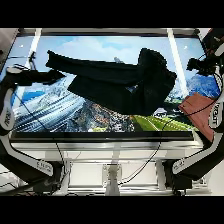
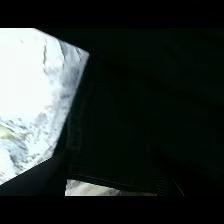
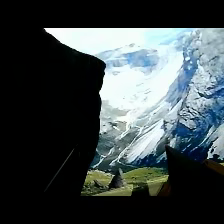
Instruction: Fold the clothes and pants, and hang the long-sleeved shirts on hangers.
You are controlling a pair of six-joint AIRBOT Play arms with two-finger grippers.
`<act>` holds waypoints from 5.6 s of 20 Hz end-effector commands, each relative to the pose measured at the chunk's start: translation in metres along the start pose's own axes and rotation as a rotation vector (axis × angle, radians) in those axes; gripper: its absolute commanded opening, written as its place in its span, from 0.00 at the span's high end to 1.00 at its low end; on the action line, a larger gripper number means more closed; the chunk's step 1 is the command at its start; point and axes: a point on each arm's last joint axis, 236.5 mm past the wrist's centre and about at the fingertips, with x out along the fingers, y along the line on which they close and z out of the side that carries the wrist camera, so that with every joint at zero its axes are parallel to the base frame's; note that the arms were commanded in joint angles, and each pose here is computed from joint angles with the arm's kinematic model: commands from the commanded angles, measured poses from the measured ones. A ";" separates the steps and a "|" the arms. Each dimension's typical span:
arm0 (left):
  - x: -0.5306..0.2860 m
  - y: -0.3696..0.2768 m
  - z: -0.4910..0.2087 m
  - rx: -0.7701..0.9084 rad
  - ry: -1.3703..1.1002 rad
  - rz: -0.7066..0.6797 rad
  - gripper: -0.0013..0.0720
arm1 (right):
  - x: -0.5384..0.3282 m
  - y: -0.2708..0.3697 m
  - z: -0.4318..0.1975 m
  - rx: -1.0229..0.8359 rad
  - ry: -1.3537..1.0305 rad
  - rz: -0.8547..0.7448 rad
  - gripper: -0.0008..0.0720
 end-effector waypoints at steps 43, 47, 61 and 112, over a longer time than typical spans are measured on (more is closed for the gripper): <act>-0.125 -0.007 0.038 0.083 -0.160 0.537 0.95 | 0.094 0.052 -0.046 0.162 0.161 0.257 0.31; -0.193 0.002 0.031 0.095 -0.181 0.689 0.95 | 0.122 0.056 -0.074 0.251 0.252 0.286 0.31; -0.176 0.045 0.003 0.011 -0.079 0.710 0.95 | 0.106 0.082 -0.034 0.408 0.121 0.406 0.94; -0.283 -0.042 0.016 0.441 -0.158 0.968 0.96 | -0.063 0.013 -0.268 0.022 0.100 0.118 0.94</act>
